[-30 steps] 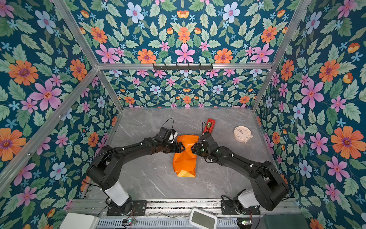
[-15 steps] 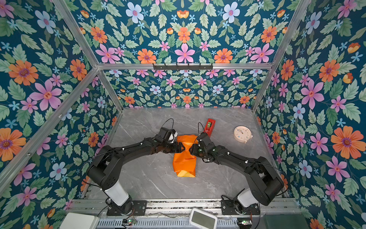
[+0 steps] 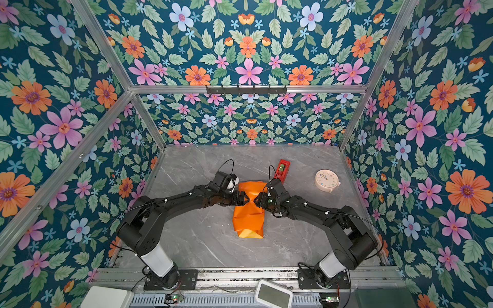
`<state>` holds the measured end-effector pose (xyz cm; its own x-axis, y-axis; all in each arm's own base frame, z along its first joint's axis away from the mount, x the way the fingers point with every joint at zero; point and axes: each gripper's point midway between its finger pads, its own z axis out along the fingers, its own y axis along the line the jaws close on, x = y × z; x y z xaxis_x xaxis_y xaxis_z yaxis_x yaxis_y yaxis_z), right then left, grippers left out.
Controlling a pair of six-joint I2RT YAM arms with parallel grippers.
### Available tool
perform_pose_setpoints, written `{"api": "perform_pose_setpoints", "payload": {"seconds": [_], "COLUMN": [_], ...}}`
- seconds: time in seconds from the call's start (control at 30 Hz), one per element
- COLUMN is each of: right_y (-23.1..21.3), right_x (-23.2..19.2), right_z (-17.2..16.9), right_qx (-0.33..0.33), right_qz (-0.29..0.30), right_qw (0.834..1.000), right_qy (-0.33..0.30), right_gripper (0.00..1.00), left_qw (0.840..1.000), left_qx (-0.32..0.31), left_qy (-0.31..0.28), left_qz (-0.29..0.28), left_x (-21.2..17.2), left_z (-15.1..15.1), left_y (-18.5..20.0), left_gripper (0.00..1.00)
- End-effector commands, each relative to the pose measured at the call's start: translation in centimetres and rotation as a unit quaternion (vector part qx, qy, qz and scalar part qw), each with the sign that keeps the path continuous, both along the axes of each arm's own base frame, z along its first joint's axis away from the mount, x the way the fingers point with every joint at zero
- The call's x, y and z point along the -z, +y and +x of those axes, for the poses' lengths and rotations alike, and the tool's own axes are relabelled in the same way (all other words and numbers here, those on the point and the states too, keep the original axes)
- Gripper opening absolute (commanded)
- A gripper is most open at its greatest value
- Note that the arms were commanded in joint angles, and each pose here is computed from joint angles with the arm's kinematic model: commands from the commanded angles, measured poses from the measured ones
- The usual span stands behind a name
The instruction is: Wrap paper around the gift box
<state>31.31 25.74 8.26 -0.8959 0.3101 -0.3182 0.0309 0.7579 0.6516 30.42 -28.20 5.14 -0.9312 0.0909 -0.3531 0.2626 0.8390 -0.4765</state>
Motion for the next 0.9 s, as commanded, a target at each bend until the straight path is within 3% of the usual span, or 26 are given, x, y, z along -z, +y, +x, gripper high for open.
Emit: {"api": "perform_pose_setpoints", "payload": {"seconds": [0.0,0.53,0.67,0.87], "right_y": [0.6,-6.0,-7.9,-11.3], "right_x": [-1.7,-3.0,-4.5,-6.4], "right_z": [0.9,0.7,2.1,6.1], "right_qx": [-0.005,0.049,0.073,0.120], "right_qz": [0.029,-0.026,-0.028,0.013], "right_qw": [0.999,0.998,0.996,0.991], "right_qy": [-0.027,-0.041,-0.051,-0.056], "right_gripper": [0.62,0.67,0.67,0.62], "left_qw": [0.985,0.985,0.985,0.986], "left_qx": [-0.022,-0.023,-0.022,-0.023], "left_qy": [0.057,0.057,0.057,0.056], "left_qz": [0.159,0.159,0.159,0.157], "left_x": [4.7,4.7,4.8,4.7], "left_z": [-2.9,-2.9,-2.9,-2.8], "left_y": [6.1,6.1,6.1,6.0], "left_gripper": [0.88,0.87,0.87,0.87]}}
